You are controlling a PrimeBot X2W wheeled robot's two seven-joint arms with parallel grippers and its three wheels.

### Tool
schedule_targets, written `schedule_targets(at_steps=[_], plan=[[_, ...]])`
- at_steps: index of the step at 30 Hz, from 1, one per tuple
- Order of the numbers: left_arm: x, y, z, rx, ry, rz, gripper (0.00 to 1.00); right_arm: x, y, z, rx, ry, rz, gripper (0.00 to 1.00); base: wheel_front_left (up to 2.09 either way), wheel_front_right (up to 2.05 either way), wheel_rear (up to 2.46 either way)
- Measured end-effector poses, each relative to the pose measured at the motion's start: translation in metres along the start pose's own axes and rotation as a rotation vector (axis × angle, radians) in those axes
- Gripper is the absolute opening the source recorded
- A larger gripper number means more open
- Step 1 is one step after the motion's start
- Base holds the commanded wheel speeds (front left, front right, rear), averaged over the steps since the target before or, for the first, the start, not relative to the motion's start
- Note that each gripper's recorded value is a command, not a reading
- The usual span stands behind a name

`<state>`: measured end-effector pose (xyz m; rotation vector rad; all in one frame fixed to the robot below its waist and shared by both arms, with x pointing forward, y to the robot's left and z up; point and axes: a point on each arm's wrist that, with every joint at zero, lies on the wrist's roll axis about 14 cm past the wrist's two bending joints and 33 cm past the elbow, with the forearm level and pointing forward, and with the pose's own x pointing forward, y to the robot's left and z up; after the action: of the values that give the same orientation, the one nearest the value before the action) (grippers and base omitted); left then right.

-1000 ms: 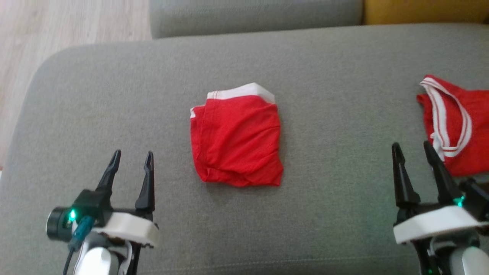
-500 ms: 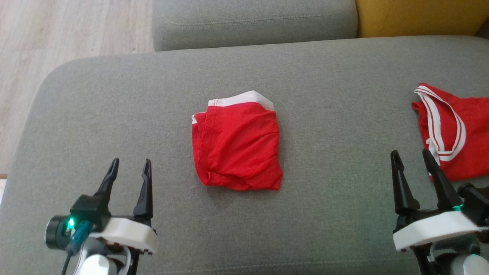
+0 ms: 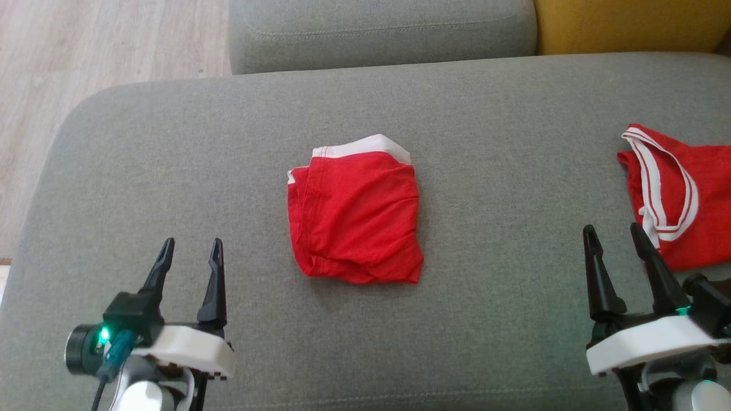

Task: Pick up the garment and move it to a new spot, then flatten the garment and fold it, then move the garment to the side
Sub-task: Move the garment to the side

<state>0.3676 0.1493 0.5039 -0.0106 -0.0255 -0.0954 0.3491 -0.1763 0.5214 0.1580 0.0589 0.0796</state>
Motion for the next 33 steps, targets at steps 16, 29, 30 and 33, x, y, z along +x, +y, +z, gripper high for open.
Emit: schedule_targets(at_steps=[16,29,30,33], plan=[[0.022,0.002,0.007,0.000,-0.036,0.000,1.00,0.031,0.013,-0.029,-0.049,0.105,0.059,1.00,0.00,0.00,0.00],[0.047,0.022,-0.001,-0.002,-0.045,0.060,1.00,0.102,0.117,-0.122,-0.058,0.372,0.392,1.00,0.00,0.00,0.00],[0.046,0.024,-0.004,-0.002,-0.038,0.068,1.00,0.103,0.121,-0.130,-0.055,0.395,0.403,1.00,0.00,0.00,0.00],[0.043,0.029,-0.012,0.002,-0.012,0.085,1.00,0.107,0.125,-0.151,-0.057,0.461,0.414,1.00,0.00,0.00,0.00]])
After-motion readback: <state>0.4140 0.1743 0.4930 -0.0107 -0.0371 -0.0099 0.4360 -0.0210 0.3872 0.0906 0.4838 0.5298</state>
